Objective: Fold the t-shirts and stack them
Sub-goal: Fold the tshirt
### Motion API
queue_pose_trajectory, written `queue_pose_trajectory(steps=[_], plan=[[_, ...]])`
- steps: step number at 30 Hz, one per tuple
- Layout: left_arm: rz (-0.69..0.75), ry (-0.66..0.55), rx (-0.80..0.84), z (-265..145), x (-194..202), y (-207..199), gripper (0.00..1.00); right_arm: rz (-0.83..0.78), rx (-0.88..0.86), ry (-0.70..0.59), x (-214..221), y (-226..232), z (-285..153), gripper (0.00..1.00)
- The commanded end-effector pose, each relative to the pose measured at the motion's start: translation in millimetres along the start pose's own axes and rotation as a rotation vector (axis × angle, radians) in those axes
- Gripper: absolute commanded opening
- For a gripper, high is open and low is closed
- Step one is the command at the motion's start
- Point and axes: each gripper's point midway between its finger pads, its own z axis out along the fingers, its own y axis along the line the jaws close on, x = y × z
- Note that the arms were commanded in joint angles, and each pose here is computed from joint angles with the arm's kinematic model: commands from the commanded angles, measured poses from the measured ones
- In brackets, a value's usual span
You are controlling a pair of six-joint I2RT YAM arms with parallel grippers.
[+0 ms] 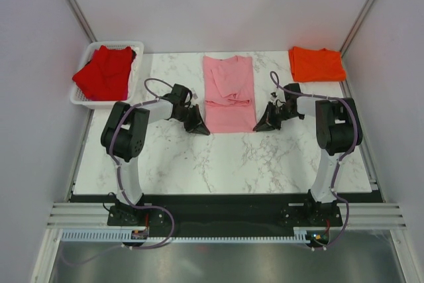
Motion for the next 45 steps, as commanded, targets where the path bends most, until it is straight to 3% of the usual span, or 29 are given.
queue_pose_trajectory(steps=[1, 14, 23, 30, 37, 41, 45], plan=[[0.042, -0.044, 0.025, -12, -11, -14, 0.02, -0.017, -0.013, -0.020, 5, 5, -5, 0.00], [0.208, -0.119, 0.109, -77, 4, -58, 0.02, -0.072, -0.130, -0.090, 36, 44, -62, 0.00], [0.295, -0.137, 0.140, -93, 21, -79, 0.02, -0.065, -0.192, -0.143, 74, 62, -93, 0.00], [0.328, -0.149, 0.139, -98, 25, -86, 0.02, -0.088, -0.202, -0.194, 71, 70, -106, 0.00], [0.405, -0.247, 0.112, -99, -26, -104, 0.02, -0.147, -0.180, -0.281, 14, 74, -106, 0.00], [0.433, -0.304, 0.080, -88, -74, -107, 0.02, -0.205, -0.187, -0.329, -47, 89, -102, 0.00], [0.502, -0.428, 0.102, -99, -140, -135, 0.02, -0.256, -0.192, -0.406, -114, 97, -111, 0.00]])
